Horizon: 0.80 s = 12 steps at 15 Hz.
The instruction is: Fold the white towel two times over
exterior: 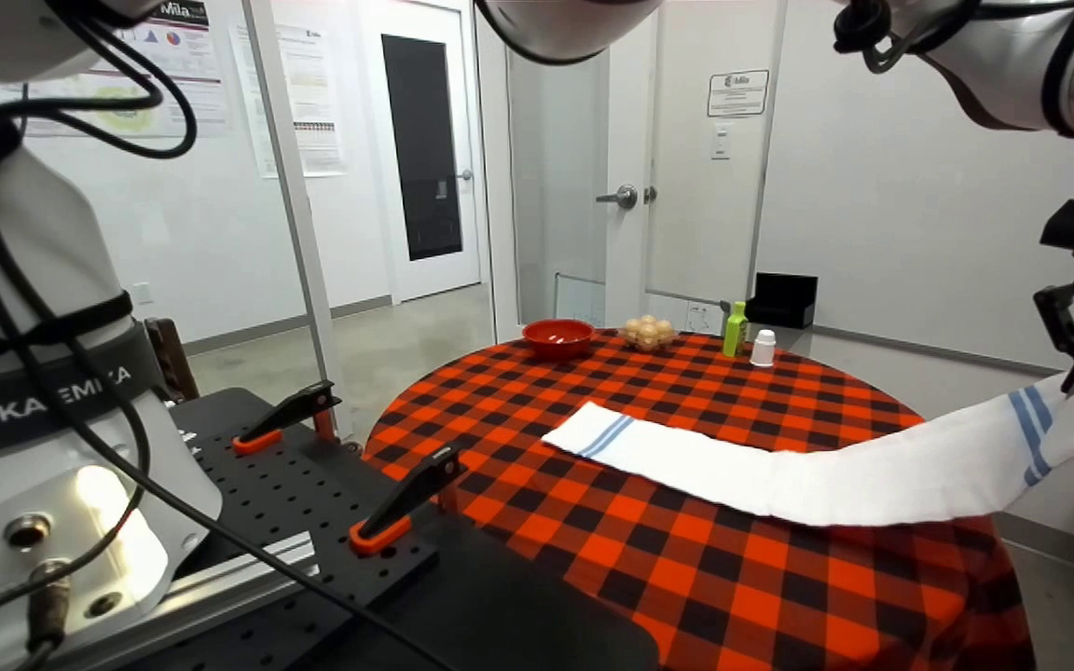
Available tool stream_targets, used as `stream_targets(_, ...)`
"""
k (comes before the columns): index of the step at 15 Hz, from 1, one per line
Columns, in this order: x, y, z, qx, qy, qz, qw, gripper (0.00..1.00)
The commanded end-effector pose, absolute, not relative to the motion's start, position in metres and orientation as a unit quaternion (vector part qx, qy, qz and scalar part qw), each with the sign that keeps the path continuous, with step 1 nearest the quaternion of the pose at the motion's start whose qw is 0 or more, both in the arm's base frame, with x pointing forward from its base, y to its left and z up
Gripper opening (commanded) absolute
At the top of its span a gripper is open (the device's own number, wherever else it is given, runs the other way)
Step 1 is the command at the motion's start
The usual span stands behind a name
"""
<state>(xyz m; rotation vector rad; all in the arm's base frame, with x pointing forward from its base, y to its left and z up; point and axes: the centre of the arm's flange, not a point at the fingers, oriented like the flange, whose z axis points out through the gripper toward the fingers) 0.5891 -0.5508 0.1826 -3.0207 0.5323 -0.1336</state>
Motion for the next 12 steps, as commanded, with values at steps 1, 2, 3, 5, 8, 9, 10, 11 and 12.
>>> stream_targets(1, 0.616, -0.515, 0.19, -0.986, 0.152, -0.026, 0.069, 0.01)
stream_targets(2, 0.624, -0.502, 0.189, -0.986, 0.143, -0.023, 0.078, 0.01)
stream_targets(3, 0.631, -0.49, 0.187, -0.987, 0.134, -0.019, 0.087, 0.01)
stream_targets(5, 0.648, -0.466, 0.185, -0.987, 0.122, -0.012, 0.102, 0.01)
stream_targets(8, 0.666, -0.436, 0.185, -0.987, 0.106, -0.007, 0.118, 0.01)
stream_targets(9, 0.669, -0.423, 0.187, -0.987, 0.1, -0.003, 0.122, 0.01)
stream_targets(10, 0.672, -0.414, 0.187, -0.987, 0.097, 0.002, 0.125, 0.01)
stream_targets(11, 0.673, -0.406, 0.185, -0.987, 0.094, 0.009, 0.128, 0.01)
stream_targets(12, 0.674, -0.396, 0.183, -0.987, 0.094, 0.016, 0.129, 0.01)
